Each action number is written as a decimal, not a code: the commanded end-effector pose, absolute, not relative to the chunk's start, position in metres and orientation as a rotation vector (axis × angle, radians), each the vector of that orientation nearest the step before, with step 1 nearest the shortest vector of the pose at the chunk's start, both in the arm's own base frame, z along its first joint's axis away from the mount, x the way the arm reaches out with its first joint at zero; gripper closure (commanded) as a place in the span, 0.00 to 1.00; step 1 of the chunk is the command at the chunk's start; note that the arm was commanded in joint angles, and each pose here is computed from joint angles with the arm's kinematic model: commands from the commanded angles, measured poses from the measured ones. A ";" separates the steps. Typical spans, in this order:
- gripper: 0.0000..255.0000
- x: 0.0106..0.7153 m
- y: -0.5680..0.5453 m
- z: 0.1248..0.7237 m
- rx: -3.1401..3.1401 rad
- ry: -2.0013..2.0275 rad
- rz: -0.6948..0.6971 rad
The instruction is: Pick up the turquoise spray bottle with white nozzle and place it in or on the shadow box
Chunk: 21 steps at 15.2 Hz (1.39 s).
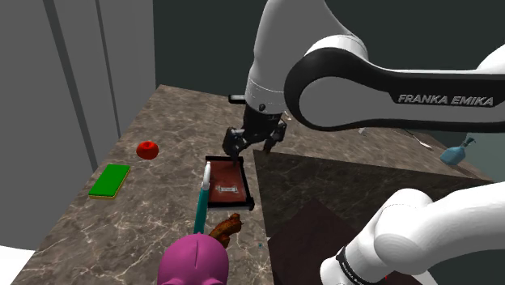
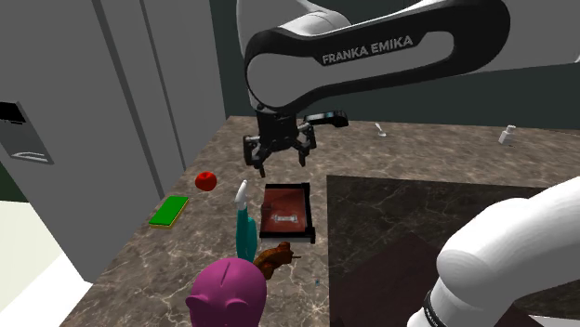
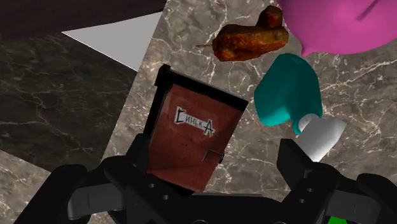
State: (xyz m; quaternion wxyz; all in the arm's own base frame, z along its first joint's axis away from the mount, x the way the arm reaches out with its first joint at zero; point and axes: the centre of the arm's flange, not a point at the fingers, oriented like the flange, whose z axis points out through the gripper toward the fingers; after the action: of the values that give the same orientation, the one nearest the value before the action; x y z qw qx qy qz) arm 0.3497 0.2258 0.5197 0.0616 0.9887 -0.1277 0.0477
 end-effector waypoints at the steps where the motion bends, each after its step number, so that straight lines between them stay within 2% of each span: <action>1: 0.00 0.355 0.248 0.507 2.990 -0.434 0.128; 8: 0.00 0.381 0.327 0.470 2.981 -0.582 0.074; 16: 0.00 0.383 0.324 0.430 2.981 -0.586 0.073; 21: 0.00 0.383 0.324 0.430 2.981 -0.586 0.073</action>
State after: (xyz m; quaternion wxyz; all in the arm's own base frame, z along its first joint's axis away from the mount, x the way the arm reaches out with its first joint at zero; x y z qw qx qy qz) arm 0.3830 0.3240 0.4301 0.0514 0.9797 -0.1925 0.0240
